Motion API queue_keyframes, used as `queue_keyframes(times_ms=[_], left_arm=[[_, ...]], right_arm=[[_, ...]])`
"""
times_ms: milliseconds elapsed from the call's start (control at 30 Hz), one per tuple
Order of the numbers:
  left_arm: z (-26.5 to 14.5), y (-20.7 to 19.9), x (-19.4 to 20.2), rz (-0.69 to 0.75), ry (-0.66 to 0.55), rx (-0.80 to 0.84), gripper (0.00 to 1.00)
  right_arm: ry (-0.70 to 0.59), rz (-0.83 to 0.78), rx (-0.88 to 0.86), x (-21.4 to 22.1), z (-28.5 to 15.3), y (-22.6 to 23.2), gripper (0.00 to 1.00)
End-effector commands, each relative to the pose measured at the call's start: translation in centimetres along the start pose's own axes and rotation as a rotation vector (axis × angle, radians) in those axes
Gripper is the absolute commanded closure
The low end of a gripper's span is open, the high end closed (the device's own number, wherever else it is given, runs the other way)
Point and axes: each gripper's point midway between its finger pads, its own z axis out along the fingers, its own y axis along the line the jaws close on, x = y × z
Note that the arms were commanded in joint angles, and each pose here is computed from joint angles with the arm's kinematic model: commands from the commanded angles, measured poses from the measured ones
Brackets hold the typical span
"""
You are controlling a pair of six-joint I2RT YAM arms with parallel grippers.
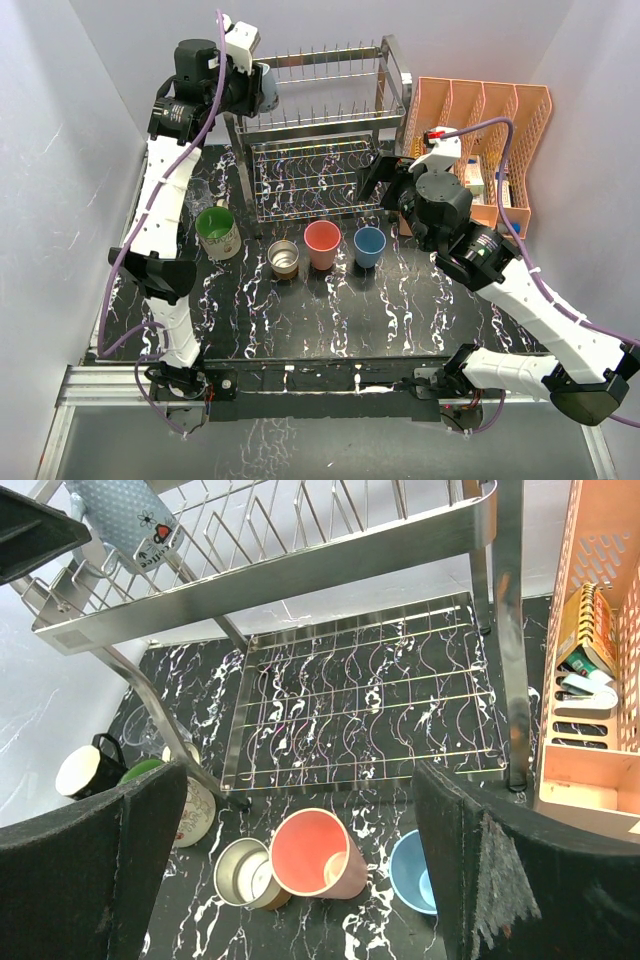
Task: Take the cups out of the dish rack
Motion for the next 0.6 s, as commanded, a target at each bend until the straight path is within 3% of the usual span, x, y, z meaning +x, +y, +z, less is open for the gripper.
queue_keyframes(times_ms=[0,233,433,567], left_arm=[[-0.5,-1.0,0.0,-0.008,0.007,0.066,0.63],[0.5,-0.6,1.4,0.016,0.044,0.050,0.64],[1.7,0.6,3.1,0.026,0.105,-0.008,0.57],[2.2,0.8,3.3,0.029,0.105,-0.016,0.65]], right_arm=[[-0.037,0.040,0.002,-0.9,-0.4,-0.1,0.02],[-0.042,0.043,0.007,-1.1,-0.4,-0.2,0.02],[-0.049,0.050,0.008,-1.3,-0.7,-0.3,0.02],[-0.052,0.055,0.009,-1.3,-0.9,-0.5,0.02]])
